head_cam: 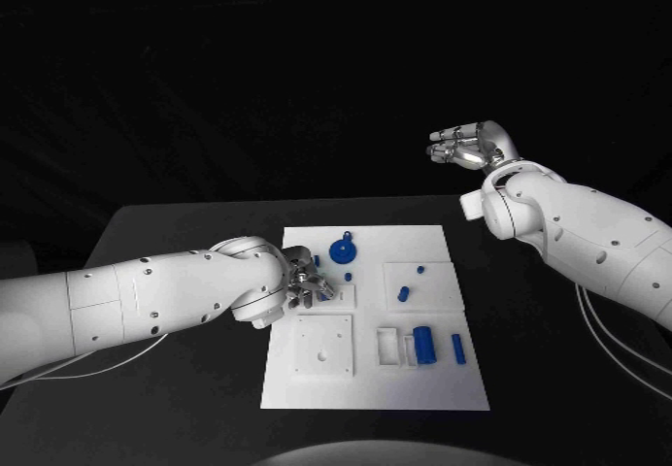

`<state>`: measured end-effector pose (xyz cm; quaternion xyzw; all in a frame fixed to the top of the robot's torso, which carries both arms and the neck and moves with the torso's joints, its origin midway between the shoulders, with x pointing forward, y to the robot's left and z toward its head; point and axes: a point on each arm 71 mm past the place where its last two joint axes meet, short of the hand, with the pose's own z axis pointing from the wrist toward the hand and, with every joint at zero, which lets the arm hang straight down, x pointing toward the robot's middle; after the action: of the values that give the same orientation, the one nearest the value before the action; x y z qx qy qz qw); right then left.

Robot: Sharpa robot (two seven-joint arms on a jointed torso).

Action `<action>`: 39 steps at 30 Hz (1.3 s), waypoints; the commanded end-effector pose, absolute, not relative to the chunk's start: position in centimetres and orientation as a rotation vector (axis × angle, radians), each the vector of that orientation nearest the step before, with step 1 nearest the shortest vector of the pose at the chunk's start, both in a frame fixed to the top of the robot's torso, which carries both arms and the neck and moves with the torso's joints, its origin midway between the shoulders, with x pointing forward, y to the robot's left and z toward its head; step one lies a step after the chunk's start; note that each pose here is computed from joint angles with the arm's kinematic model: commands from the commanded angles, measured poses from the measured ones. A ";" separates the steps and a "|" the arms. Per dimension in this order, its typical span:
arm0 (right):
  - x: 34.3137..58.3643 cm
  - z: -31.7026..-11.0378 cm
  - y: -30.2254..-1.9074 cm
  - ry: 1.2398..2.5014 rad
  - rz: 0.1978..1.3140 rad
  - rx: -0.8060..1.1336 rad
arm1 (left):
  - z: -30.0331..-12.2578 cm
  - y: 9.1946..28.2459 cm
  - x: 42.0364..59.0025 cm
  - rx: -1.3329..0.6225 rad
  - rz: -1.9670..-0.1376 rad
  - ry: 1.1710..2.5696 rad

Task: Assemble the parts on the task board

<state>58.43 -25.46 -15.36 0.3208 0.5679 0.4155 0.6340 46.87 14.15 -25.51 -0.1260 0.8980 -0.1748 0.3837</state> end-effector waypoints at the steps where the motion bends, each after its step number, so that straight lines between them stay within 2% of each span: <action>1: 58.4 -15.4 -25.2 1.317 0.958 0.714 | -26.1 13.3 46.2 -0.266 -0.461 2.366; 13: 58.5 -15.7 -25.1 1.327 0.959 0.713 | -26.1 13.2 46.6 -0.251 -0.448 2.381; 27: 58.5 -15.9 -24.9 1.333 0.955 0.704 | -24.0 12.7 47.7 -0.226 -0.451 2.401; 39: 58.5 -16.0 -24.6 1.338 0.945 0.678 | -23.4 12.2 48.2 -0.245 -0.456 2.469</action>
<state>58.52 -24.83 -15.94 0.3091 0.5794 0.4119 0.6317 48.45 12.36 -23.28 -0.0924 0.9216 -0.1707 0.3361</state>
